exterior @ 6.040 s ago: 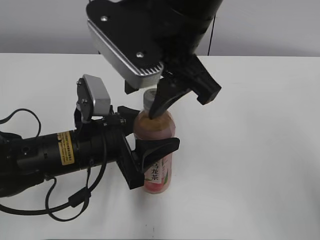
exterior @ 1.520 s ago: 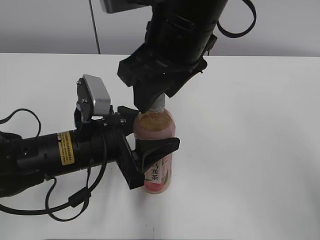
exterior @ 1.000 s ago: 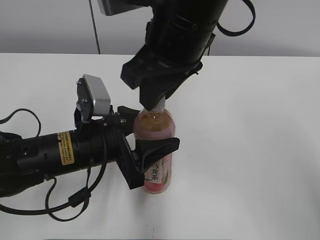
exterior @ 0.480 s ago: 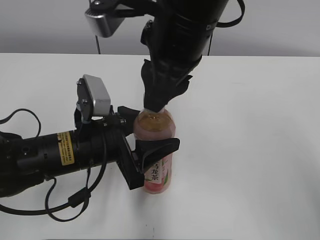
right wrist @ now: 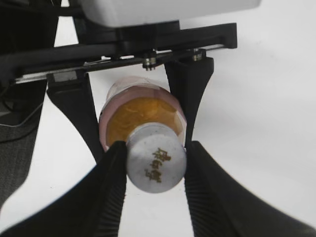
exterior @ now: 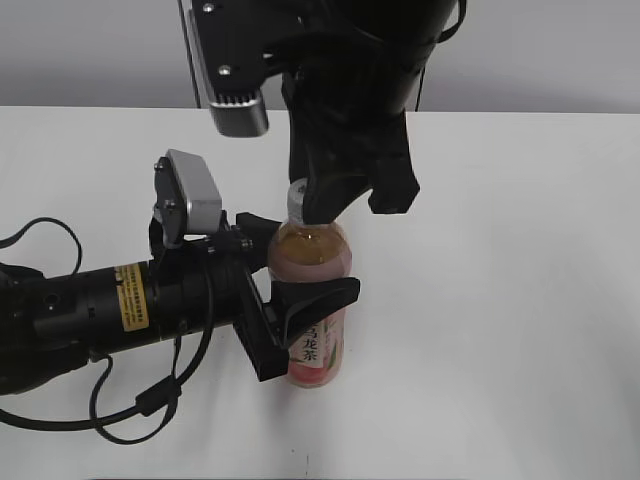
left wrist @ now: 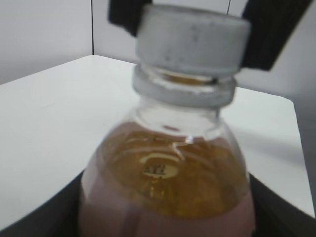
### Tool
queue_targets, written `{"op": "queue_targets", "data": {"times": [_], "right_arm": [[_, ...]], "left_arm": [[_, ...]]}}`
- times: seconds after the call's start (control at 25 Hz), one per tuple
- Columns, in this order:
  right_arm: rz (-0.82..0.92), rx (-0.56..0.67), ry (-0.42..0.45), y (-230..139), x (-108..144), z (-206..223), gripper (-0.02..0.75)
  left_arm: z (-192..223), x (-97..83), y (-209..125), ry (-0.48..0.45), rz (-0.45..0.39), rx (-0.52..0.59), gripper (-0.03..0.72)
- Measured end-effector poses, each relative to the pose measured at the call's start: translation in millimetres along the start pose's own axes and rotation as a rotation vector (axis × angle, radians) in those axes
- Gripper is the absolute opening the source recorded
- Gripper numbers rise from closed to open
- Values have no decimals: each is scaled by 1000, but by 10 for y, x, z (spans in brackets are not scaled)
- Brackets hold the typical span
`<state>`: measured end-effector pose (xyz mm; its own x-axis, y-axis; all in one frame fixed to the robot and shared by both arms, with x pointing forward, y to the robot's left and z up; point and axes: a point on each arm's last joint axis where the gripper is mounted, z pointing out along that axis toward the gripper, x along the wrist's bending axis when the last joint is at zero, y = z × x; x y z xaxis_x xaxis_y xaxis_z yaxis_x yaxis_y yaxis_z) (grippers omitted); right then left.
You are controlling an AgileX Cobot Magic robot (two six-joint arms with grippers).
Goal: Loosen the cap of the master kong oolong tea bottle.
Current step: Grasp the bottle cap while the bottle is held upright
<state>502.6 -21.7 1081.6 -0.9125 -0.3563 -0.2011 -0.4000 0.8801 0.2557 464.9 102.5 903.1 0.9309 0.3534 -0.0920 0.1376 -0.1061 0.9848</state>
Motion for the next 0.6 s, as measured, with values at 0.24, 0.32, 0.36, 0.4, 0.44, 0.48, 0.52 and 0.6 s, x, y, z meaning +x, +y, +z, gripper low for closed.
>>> {"op": "queue_targets", "data": {"times": [0.24, 0.32, 0.36, 0.4, 0.44, 0.48, 0.52, 0.6], "right_arm": [[-264, 0, -1, 0, 1, -4, 276], [-364, 0, -2, 1, 2, -8, 276], [-406, 0, -2, 1, 2, -8, 276], [-454, 0, -2, 1, 2, -8, 276], [-501, 0, -2, 1, 2, -9, 276], [-539, 0, -3, 1, 3, -12, 276], [-585, 0, -4, 1, 2, -12, 276], [-671, 0, -4, 1, 2, -12, 276]], "left_arm": [[0, -2, 0, -2, 3, 0, 460], [0, -2, 0, -2, 3, 0, 460], [0, -3, 0, -3, 3, 0, 460], [0, -3, 0, -3, 3, 0, 460], [0, -3, 0, -3, 3, 0, 460], [0, -3, 0, -3, 3, 0, 460], [0, -3, 0, -3, 4, 0, 460], [0, -3, 0, -3, 4, 0, 460]]}}
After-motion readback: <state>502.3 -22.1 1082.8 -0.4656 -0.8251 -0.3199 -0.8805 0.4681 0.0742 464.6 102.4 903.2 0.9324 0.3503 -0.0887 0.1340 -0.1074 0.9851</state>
